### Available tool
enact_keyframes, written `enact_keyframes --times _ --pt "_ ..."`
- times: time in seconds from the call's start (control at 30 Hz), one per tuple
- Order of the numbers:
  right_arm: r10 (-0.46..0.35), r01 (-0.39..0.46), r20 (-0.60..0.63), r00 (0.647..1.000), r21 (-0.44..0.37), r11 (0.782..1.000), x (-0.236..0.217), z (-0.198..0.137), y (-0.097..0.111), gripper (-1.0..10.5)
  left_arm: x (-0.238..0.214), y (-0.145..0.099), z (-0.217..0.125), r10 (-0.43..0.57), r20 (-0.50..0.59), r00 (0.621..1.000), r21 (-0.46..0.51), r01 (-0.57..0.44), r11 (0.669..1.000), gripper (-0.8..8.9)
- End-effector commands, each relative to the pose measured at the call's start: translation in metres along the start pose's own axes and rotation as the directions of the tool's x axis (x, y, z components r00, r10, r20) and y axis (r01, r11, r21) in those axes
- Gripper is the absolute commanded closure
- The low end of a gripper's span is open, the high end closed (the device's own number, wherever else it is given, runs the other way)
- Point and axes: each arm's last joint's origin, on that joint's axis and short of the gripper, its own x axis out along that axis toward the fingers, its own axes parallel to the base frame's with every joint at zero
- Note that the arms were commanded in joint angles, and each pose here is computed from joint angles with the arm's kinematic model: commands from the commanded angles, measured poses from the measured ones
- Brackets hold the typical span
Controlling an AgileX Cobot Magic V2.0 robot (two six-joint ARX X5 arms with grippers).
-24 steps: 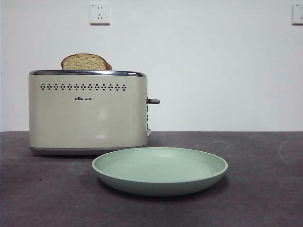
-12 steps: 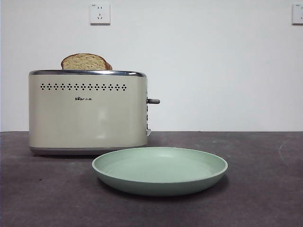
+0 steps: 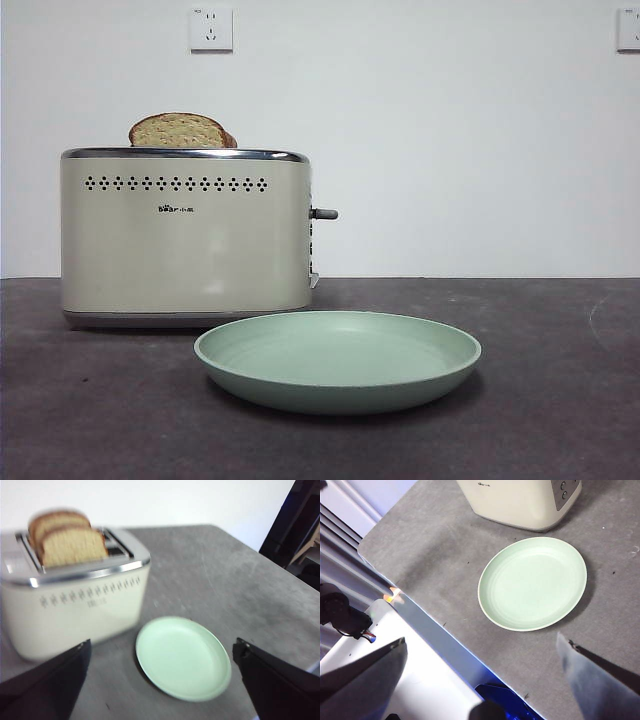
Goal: Take the bread from the toaster,put the bread on the plate,put the plate on the table
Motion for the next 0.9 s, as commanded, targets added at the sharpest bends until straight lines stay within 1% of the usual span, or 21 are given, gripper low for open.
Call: enact_keyframes --times 0.03,0.2,0.4,0.6,0.8,0.9 --pt "0.003 -0.003 -0.005 1.000 -0.004 1.000 0.002 0.000 -0.001 4.4 0.009 0.007 0.011 -0.001 0.040 0.999 0.074 -0.002 0.997 3.45" --pt "0.005 -0.005 -0.016 1.000 0.005 1.000 0.004 0.002 -0.003 4.4 0.038 0.031 0.031 -0.007 0.076 0.997 0.158 -0.005 0.987 3.45" --pt "0.006 -0.006 -0.031 0.999 0.018 1.000 0.007 0.003 -0.006 4.4 0.088 0.071 0.044 -0.006 0.058 0.998 0.199 -0.006 0.980 3.45" --pt "0.009 -0.007 -0.046 0.999 0.030 1.000 0.011 0.005 -0.009 4.4 0.137 0.103 0.047 -0.027 0.057 0.998 0.243 0.012 0.970 3.45" --pt "0.012 -0.009 -0.062 0.998 0.045 0.999 0.014 0.007 -0.013 4.4 0.178 0.121 0.056 -0.019 0.020 1.000 0.304 0.012 0.953 3.45" --pt "0.013 -0.010 -0.067 0.998 0.049 0.999 0.015 0.007 -0.014 4.4 0.195 0.126 0.059 -0.032 -0.004 0.999 0.318 0.032 0.947 3.46"
